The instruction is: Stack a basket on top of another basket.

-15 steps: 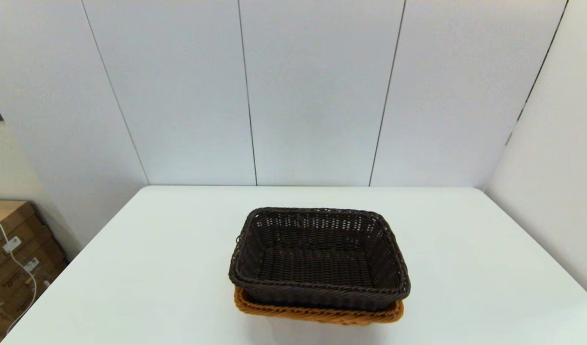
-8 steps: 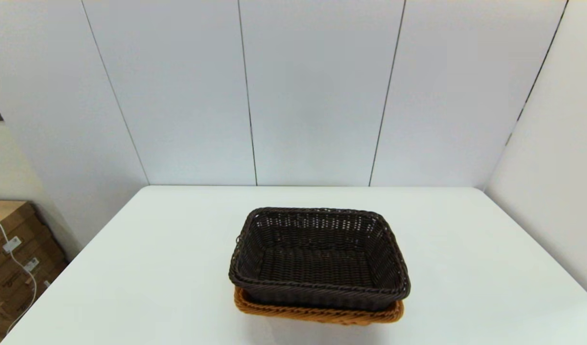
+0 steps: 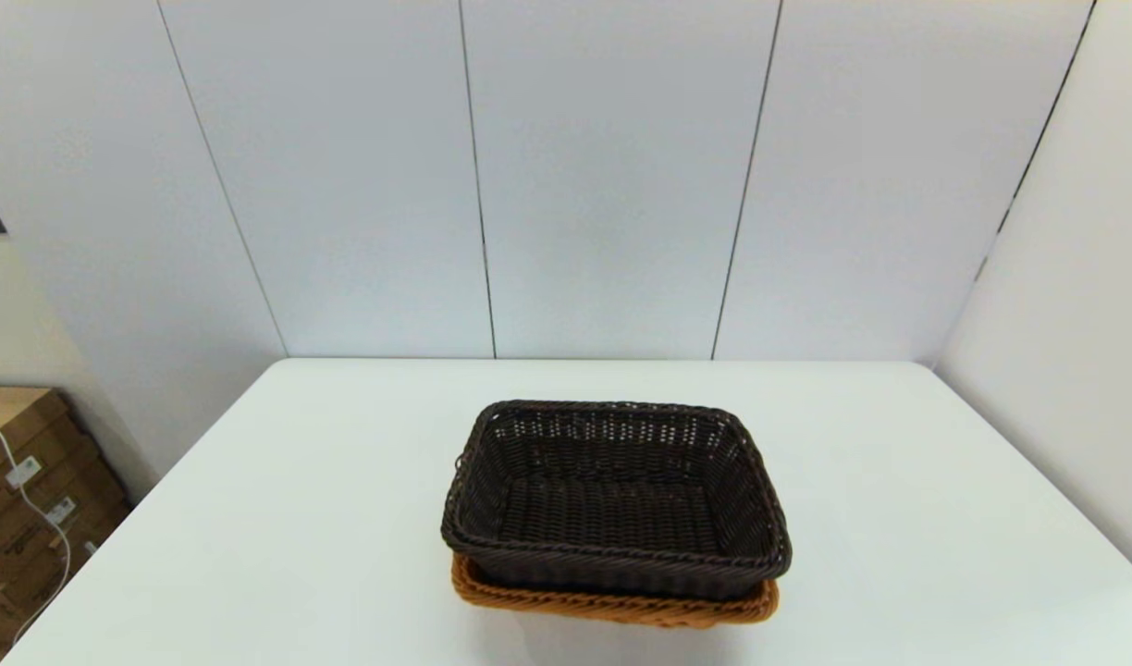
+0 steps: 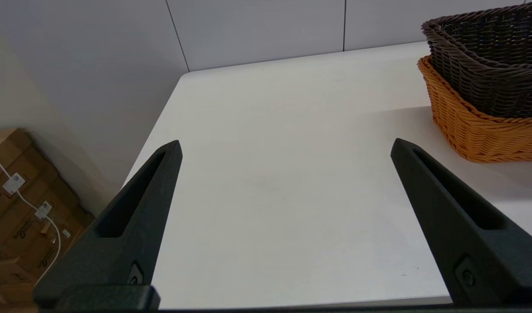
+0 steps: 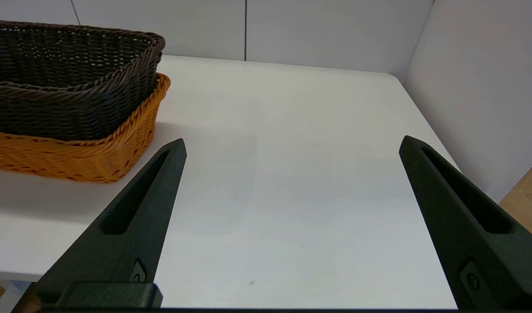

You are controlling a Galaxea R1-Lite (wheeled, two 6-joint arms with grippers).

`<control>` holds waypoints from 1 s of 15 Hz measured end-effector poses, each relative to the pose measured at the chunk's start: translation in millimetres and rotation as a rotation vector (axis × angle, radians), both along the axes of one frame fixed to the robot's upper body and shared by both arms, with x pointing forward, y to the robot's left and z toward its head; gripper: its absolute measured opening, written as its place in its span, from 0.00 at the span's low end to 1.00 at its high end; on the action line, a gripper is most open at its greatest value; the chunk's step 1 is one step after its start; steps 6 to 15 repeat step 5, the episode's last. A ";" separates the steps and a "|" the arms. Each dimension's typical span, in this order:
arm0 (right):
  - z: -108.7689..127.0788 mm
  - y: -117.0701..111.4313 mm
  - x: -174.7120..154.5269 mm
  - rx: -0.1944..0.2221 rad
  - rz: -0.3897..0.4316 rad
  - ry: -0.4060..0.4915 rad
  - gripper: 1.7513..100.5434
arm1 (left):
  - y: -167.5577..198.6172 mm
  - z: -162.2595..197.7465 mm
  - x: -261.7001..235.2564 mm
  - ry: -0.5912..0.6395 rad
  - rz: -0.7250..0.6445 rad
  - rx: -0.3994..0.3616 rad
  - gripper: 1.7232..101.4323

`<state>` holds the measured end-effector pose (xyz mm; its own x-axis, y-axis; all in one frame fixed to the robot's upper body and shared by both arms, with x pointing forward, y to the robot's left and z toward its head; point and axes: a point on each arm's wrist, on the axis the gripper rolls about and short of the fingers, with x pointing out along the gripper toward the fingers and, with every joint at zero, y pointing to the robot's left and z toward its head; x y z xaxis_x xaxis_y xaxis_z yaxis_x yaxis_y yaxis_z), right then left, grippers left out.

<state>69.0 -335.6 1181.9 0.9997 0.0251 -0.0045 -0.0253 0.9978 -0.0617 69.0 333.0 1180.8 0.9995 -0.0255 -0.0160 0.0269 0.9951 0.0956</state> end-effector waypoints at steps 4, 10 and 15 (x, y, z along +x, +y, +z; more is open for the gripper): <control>0.0 0.0 0.0 0.011 -0.001 0.000 0.97 | 0.0 0.0 0.0 0.000 0.000 0.000 0.96; 0.0 0.0 0.0 0.015 -0.002 0.000 0.97 | 0.0 0.0 0.0 0.000 0.000 0.000 0.96; 0.0 0.0 0.0 0.015 -0.002 0.000 0.97 | 0.0 0.0 0.0 0.000 0.000 0.000 0.96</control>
